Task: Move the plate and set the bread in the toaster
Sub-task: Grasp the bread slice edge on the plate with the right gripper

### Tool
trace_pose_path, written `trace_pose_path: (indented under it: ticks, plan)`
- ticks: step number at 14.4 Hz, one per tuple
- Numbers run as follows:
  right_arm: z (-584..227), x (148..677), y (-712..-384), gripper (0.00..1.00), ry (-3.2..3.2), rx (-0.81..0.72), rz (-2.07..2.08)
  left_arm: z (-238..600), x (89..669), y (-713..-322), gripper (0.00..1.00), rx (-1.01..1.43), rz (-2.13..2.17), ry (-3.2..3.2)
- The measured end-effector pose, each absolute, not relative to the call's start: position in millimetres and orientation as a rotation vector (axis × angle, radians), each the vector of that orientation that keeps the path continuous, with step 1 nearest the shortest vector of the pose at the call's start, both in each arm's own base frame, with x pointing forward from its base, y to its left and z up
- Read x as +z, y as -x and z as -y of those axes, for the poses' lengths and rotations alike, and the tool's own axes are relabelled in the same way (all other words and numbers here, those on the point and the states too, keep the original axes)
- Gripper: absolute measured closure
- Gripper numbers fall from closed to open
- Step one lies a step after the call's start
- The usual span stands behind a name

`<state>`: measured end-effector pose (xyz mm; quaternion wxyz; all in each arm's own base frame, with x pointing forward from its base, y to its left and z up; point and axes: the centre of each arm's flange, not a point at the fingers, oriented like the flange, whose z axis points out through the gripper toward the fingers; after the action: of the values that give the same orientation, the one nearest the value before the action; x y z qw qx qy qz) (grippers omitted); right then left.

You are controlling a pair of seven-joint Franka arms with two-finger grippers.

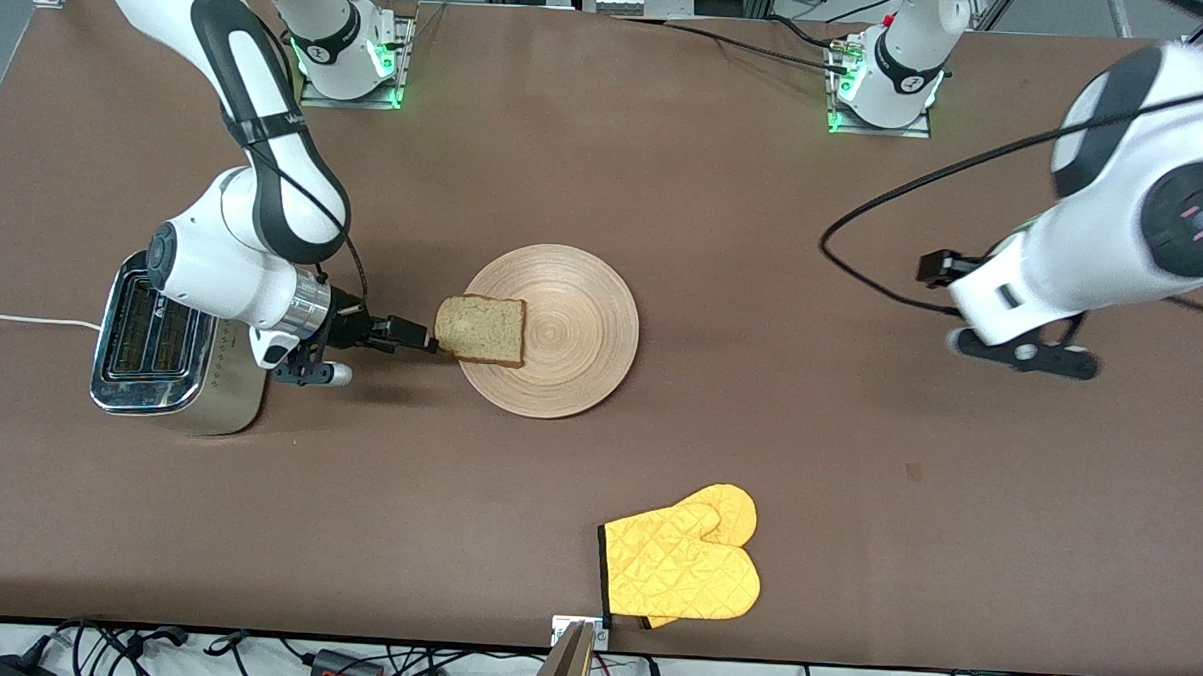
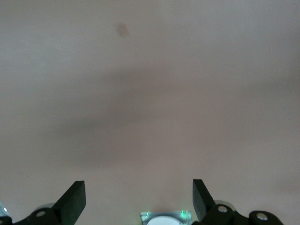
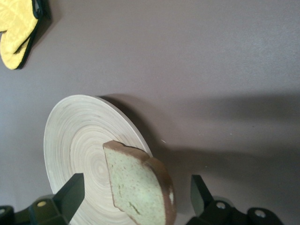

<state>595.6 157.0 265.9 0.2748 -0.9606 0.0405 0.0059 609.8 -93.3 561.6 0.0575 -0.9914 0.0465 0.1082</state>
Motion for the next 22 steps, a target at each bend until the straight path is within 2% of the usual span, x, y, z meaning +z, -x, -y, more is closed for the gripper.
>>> trace_pose_path:
  ticks: [2, 5, 9, 17, 22]
  plan:
    - [-148, 257, -591, 0.00, 2.573, -0.007, -0.094, 57, 597, -598, 0.00, 0.223, 0.038, 3.098]
    - [-143, 240, -578, 0.00, 2.503, -0.047, -0.095, 13, 620, -569, 0.00, 0.038, 0.191, 3.150]
    - [-137, 218, -559, 0.00, 2.418, -0.103, -0.072, 9, 612, -540, 0.00, 0.018, -0.004, 3.156]
    - [-135, 190, -543, 0.00, 2.330, -0.188, -0.096, 3, 606, -538, 0.00, 0.046, -0.013, 3.157]
    - [-135, 163, -534, 0.00, 2.303, -0.172, -0.158, -3, 603, -539, 0.00, 0.054, 0.006, 3.157]
